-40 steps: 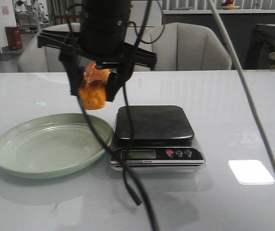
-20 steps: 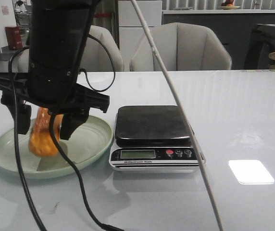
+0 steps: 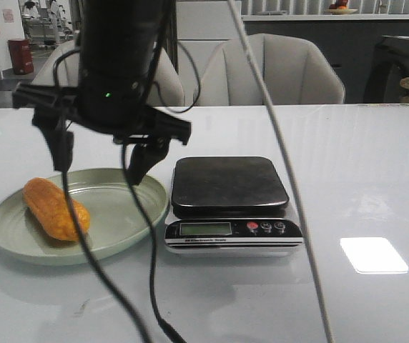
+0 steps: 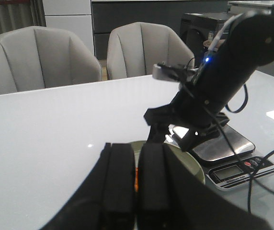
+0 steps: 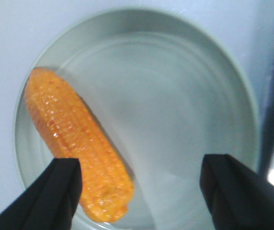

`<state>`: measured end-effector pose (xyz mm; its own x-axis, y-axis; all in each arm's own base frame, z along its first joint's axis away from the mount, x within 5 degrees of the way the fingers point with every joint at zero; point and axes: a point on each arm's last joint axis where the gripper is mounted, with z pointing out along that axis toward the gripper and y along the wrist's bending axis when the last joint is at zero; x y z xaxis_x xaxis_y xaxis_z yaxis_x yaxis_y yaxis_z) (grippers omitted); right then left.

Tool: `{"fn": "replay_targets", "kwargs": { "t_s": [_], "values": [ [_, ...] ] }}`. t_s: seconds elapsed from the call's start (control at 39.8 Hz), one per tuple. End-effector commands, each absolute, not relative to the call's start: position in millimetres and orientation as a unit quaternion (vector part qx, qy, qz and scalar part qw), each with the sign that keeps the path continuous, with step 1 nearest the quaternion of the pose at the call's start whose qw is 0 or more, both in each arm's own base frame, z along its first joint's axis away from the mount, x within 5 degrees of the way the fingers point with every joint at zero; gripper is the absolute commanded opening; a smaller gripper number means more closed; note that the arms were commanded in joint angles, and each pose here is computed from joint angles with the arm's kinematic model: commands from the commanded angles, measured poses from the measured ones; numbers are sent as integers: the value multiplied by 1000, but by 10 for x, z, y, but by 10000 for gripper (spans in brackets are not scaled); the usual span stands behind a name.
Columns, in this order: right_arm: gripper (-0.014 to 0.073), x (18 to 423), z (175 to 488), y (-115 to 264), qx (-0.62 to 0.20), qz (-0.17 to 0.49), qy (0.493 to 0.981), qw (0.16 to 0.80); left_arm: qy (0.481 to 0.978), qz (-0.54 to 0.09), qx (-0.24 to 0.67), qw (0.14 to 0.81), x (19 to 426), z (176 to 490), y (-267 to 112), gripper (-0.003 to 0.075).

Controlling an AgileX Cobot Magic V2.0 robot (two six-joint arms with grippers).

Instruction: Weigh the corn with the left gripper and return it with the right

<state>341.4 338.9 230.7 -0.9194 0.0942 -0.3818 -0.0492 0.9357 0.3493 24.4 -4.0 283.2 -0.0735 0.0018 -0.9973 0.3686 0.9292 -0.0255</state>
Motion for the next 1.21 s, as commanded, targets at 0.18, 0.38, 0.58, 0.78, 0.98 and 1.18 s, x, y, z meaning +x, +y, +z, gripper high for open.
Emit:
{"fn": "replay_targets", "kwargs": {
  "t_s": [0.18, 0.38, 0.58, 0.78, 0.98, 1.18],
  "values": [
    [606, 3414, 3254, 2775, -75, 155, 950, 261, 682, -149, 123, 705, 200, 2974, -29, 122],
    [606, 3421, 3564, 2335, -166, 176, 938, 247, 682, -149, 123, 705, 200, 2974, -29, 122],
    [606, 3390, 3790, 1798, -168, 166, 937, 257, 682, -149, 123, 705, 200, 2974, -29, 122],
    [604, 3108, 3892, 1395, -189, 144, 922, 305, 682, -149, 123, 705, 200, 2974, -29, 122],
    [604, 2657, 3799, 1092, -158, 142, 904, 370, 682, -149, 123, 705, 200, 2974, -29, 122],
    [604, 2110, 3646, 868, -143, 146, 877, 436, 682, -149, 123, 705, 200, 2974, -29, 122]
  ]
}}
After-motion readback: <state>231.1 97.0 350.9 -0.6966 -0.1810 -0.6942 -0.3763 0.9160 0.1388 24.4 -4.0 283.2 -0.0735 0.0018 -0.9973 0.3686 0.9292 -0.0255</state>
